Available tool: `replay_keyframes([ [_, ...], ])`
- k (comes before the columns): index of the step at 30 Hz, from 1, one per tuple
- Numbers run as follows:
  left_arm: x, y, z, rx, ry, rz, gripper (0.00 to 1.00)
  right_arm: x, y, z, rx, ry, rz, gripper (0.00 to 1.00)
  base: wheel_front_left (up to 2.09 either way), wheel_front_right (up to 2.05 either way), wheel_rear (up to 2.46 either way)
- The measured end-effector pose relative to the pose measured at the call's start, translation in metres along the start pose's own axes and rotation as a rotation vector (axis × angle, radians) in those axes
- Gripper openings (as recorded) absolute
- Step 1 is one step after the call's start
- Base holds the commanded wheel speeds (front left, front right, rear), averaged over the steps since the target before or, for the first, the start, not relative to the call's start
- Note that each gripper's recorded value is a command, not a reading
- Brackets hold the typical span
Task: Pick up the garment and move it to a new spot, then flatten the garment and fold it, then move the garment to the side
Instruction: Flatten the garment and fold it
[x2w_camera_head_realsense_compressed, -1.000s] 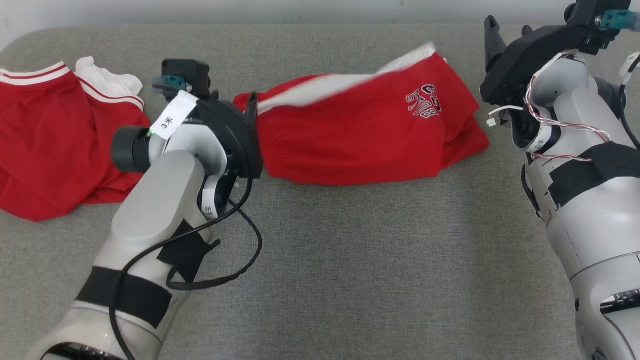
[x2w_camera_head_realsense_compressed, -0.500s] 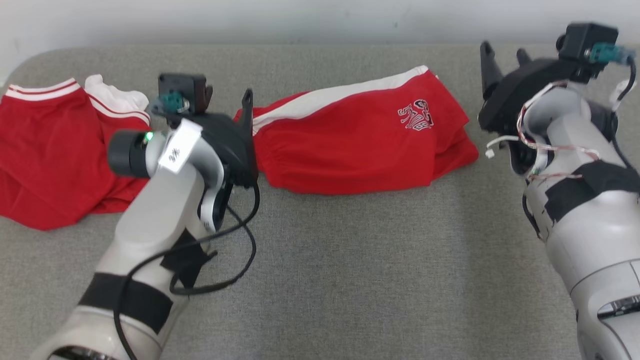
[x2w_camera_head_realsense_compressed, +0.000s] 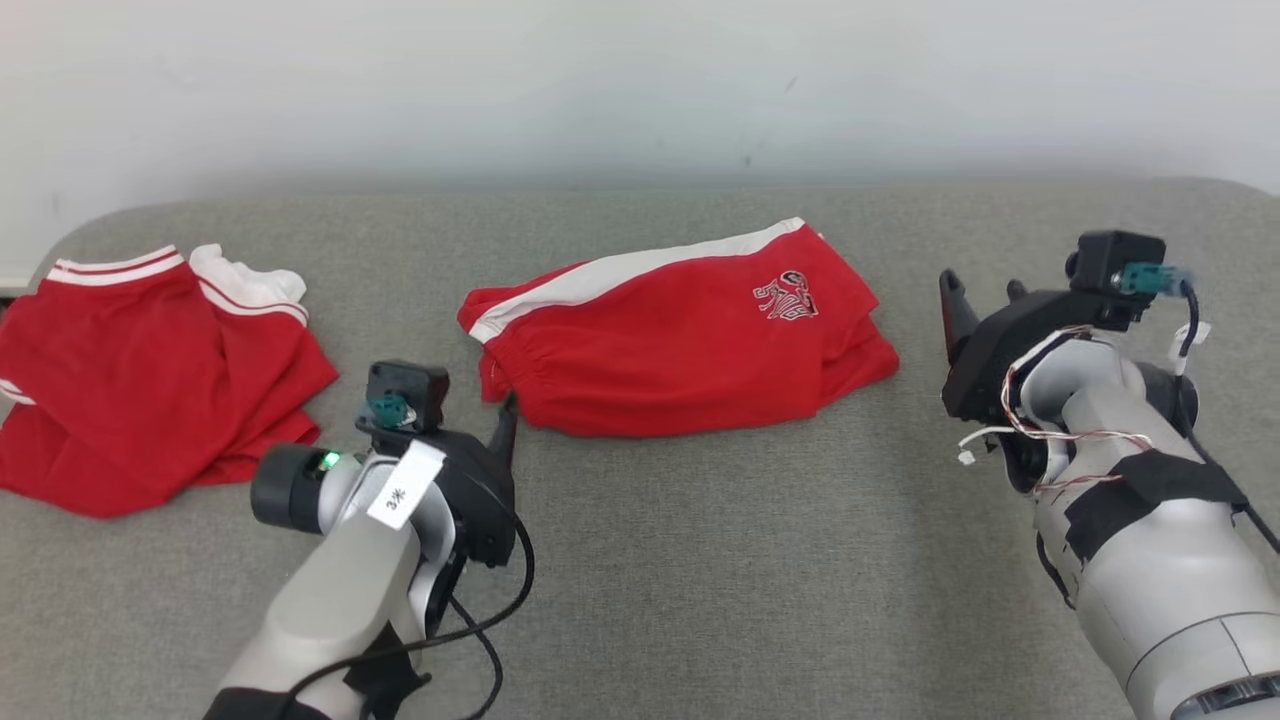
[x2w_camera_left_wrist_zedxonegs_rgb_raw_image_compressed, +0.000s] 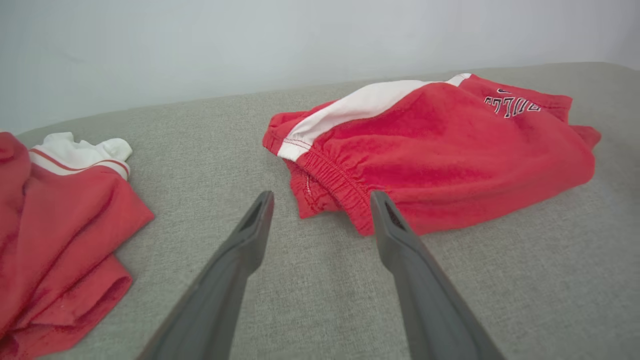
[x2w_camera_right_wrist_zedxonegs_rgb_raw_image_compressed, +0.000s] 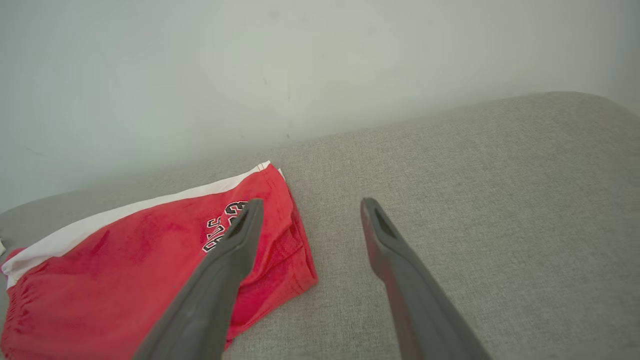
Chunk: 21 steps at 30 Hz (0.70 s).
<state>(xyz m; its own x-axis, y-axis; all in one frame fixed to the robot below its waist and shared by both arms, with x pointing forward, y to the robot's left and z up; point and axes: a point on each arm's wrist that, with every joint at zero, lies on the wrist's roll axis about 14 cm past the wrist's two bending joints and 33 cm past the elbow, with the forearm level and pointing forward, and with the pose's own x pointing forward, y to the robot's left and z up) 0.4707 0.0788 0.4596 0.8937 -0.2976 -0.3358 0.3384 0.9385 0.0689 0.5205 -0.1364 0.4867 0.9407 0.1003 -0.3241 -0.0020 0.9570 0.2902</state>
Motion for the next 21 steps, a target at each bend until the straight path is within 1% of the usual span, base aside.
replay_keyframes([
  [3, 0.001, -0.009, -0.007, 0.012, 0.017, -0.028, 1.00, -0.003, -0.006, -0.006, 0.000, 0.012, -0.013, 1.00, 0.00, 0.00, 0.00],
  [9, 0.009, -0.012, -0.023, 0.018, 0.060, -0.043, 1.00, 0.006, -0.013, -0.028, 0.007, 0.059, -0.028, 1.00, 0.00, 0.00, 0.00],
  [14, 0.022, -0.006, -0.029, 0.028, 0.086, -0.037, 1.00, 0.018, -0.015, -0.042, 0.013, 0.091, -0.038, 1.00, 0.00, 0.00, 0.00],
  [21, 0.035, 0.001, -0.039, 0.044, 0.122, -0.038, 1.00, 0.041, -0.008, -0.050, 0.028, 0.112, -0.027, 1.00, 0.00, 0.00, 0.00],
])
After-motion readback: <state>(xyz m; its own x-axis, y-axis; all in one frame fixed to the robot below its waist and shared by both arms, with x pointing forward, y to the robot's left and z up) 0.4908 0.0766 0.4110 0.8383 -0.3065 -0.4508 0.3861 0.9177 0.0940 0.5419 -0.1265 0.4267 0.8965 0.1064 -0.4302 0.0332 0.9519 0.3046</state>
